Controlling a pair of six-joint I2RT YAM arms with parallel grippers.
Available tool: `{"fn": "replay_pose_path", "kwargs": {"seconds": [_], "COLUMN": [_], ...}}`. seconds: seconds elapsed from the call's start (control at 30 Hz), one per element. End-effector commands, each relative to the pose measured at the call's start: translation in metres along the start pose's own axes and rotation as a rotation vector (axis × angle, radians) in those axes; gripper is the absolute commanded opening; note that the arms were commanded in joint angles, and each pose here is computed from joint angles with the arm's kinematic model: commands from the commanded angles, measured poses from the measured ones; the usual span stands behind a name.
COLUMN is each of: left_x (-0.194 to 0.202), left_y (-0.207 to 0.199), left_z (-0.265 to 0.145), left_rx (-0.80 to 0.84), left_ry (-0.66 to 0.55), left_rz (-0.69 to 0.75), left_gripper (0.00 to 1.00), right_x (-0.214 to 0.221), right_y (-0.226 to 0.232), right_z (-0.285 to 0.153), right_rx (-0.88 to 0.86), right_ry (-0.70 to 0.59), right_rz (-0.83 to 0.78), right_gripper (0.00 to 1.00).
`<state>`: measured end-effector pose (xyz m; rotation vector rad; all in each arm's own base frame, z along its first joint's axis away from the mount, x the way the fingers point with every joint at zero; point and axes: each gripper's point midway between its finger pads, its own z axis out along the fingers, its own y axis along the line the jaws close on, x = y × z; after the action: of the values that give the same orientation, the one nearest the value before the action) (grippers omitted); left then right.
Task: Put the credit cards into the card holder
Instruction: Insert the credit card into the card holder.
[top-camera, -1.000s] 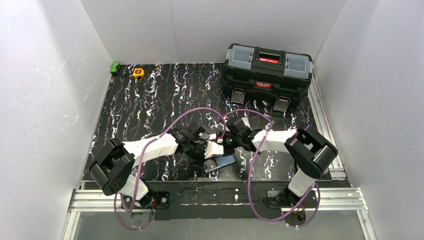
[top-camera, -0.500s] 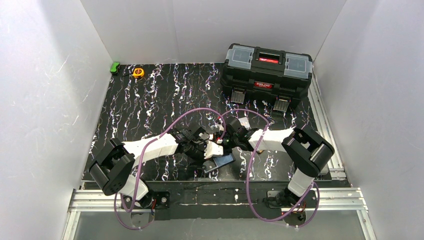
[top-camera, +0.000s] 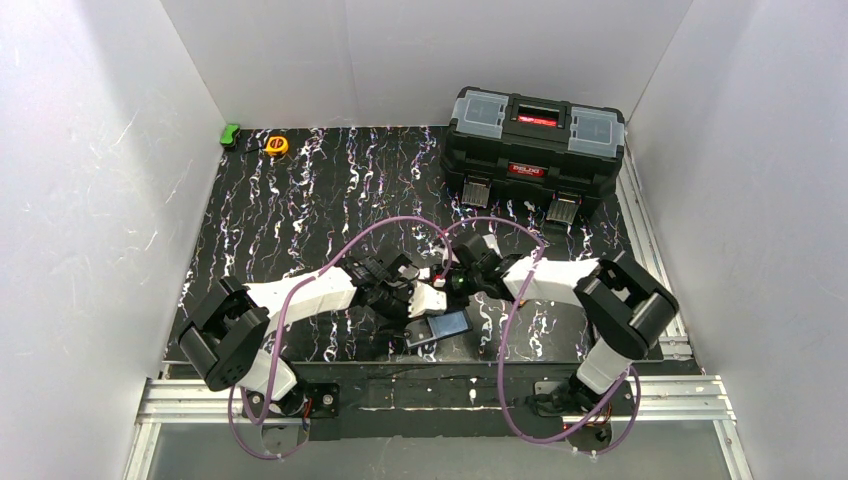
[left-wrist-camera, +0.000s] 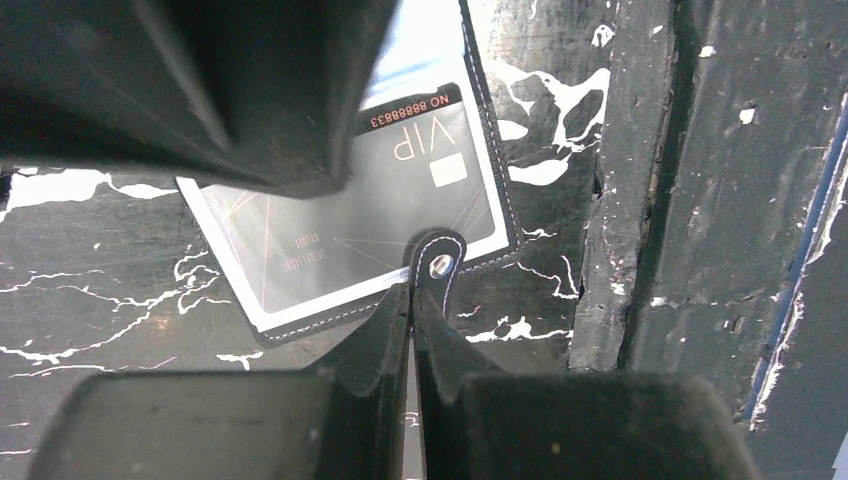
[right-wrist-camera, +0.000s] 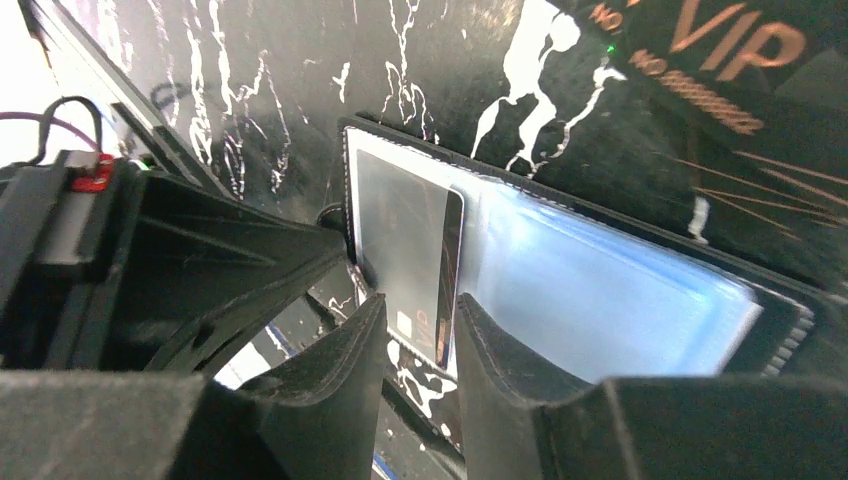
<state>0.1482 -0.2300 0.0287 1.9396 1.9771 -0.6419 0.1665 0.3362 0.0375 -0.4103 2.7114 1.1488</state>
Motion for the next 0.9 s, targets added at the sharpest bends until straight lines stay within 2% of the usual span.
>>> {"fn": "replay_pose_path", "kwargs": {"seconds": [0.0, 0.13, 0.27, 0.43, 0.53, 0.63, 0.87], "left_x": [-0.015, -0.020, -0.022, -0.027, -0.032, -0.037, -0.022], "left_y": [0.011, 0.014, 0.019, 0.026, 0.024, 0.023, 0.031], "left_z": [-0.017, -0.032, -0.053, -0.075, -0.075, -0.068, -0.052], "left_rx": [-0.051, -0.071, -0.120, -0.128, -0.106, -0.087, -0.123], "left_ry": [-0.014, -0.007, -0.002, -0.006, -0.027, -0.044, -0.025], "left_rz": [0.048, 0.033, 0.038, -0.067, -0.094, -0.111, -0.057], "left_gripper": [0.02, 0.04, 0.16, 0.27, 0.34, 0.37, 0.35], "right_x": [-0.023, -0.029, -0.023, -0.008, -0.005, -0.004, -0.006], "right_y": [0.007, -0.002, -0.019, -0.035, -0.040, -0.042, -0.039], "right_z": [-0.033, -0.052, -0.062, -0.063, -0.063, -0.061, -0.056], "right_rx": [-0.032, 0.018, 0.079, 0.114, 0.127, 0.126, 0.098], "right_ry": [-0.092, -0.132, -0.160, -0.169, -0.175, -0.174, -0.176], "right_rz": [-0.012, -0.012, 0.015, 0.053, 0.059, 0.062, 0.070], "right_gripper": [0.41, 0.46, 0.48, 0.49, 0.49, 0.49, 0.49]}}
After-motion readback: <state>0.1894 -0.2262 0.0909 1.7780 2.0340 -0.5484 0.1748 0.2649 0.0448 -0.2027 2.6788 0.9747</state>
